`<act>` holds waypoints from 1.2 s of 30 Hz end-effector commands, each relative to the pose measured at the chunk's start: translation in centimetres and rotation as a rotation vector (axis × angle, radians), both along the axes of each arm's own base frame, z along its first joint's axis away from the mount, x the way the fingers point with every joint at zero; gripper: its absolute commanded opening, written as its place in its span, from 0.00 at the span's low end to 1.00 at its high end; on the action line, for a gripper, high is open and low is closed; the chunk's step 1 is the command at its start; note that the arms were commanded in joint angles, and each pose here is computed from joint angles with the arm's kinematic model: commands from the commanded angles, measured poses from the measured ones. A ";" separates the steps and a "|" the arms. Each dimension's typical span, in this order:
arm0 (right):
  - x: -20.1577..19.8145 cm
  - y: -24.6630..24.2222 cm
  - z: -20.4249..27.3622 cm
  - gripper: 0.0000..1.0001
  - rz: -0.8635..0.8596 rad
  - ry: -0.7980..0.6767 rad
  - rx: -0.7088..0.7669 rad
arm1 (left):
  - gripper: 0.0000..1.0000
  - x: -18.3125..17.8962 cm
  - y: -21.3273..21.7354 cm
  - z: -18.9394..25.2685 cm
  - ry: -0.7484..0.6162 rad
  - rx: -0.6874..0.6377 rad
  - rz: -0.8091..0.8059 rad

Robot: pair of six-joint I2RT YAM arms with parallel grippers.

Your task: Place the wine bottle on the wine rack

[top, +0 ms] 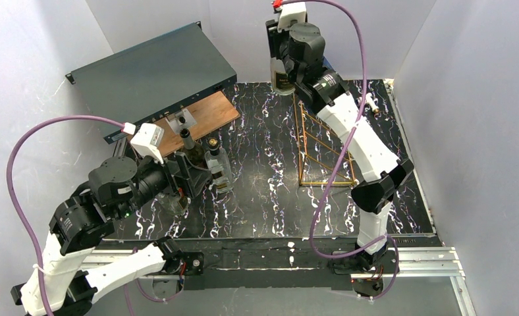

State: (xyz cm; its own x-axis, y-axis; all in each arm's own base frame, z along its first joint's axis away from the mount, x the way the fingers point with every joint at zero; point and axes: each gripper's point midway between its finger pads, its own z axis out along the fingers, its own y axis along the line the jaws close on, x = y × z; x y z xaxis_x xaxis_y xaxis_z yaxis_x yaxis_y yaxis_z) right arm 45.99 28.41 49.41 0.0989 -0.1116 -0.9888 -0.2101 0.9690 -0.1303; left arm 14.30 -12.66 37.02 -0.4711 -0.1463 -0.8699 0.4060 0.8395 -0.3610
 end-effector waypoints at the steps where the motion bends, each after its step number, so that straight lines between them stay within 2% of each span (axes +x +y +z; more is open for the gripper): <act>1: -2.8 -5.2 12.2 0.01 -0.080 -0.309 0.230 | 0.99 0.4 -0.1 -0.5 0.016 0.020 0.011; 14: -1.5 -14.4 13.9 0.01 -0.278 -0.365 0.247 | 0.99 0.5 -0.6 -0.7 0.028 0.028 -0.002; 26: -0.9 -20.3 9.8 0.01 -0.509 -0.281 0.176 | 0.99 0.5 -1.4 -1.0 0.047 0.028 -0.026; 36: -2.4 -23.7 6.5 0.01 -0.592 -0.216 0.096 | 0.99 0.6 -2.3 -1.4 0.067 0.032 -0.056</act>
State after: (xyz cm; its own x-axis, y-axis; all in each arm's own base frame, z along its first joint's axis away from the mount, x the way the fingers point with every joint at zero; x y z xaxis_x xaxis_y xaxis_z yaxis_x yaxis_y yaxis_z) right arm 49.03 8.91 46.27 -0.0303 -0.2122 -0.9768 0.2863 0.9344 -0.2119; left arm 14.68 -14.35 36.00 -0.5196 -0.0992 -0.8486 0.4241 0.8323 -0.3570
